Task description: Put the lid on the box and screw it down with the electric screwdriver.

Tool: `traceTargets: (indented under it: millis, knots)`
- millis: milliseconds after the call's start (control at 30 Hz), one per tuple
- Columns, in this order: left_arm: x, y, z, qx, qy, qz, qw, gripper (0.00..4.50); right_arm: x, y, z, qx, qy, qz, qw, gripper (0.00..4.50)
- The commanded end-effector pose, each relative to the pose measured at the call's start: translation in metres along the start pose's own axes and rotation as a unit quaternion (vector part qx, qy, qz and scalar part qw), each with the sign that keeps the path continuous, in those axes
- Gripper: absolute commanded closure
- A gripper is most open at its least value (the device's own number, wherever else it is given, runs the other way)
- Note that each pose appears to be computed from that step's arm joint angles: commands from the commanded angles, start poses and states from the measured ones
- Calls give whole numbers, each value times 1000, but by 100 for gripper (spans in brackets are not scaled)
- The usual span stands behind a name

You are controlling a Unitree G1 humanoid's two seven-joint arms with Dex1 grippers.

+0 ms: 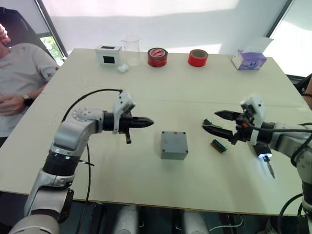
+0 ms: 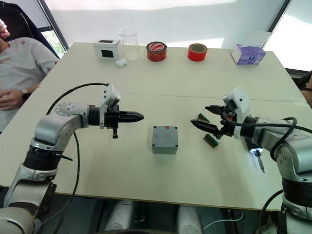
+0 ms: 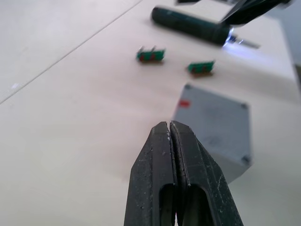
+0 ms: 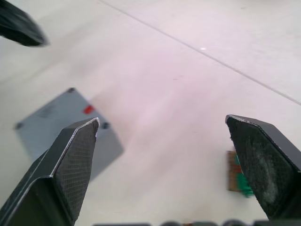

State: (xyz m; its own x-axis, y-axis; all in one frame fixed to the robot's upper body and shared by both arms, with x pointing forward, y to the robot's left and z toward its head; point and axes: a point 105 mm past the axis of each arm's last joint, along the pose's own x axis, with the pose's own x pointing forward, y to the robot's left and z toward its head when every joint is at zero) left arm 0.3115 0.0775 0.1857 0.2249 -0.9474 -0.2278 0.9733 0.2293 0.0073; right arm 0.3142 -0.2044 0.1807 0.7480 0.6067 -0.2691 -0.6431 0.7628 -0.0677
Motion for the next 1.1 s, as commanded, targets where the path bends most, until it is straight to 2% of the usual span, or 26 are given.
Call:
traceTargets:
  millis: [33,200,300,467,1100]
  knots:
    - [4,-8,11,20,-9,-12,1000,450,13,-22,-6,-28,-15,-51,998,8]
    - [10,-11,9,21,-7,-14,1000,450,30,-30,-32,-36,14,-47,998,8]
    - [11,-14,8,16,-10,-16,1000,450,34,-35,-39,-34,15,-48,998,63]
    - [10,-15,5,14,-7,-15,1000,450,35,-39,-42,-37,13,-50,998,232]
    - [15,-14,3,16,-4,-20,1000,450,31,-37,-42,-28,6,-55,998,232]
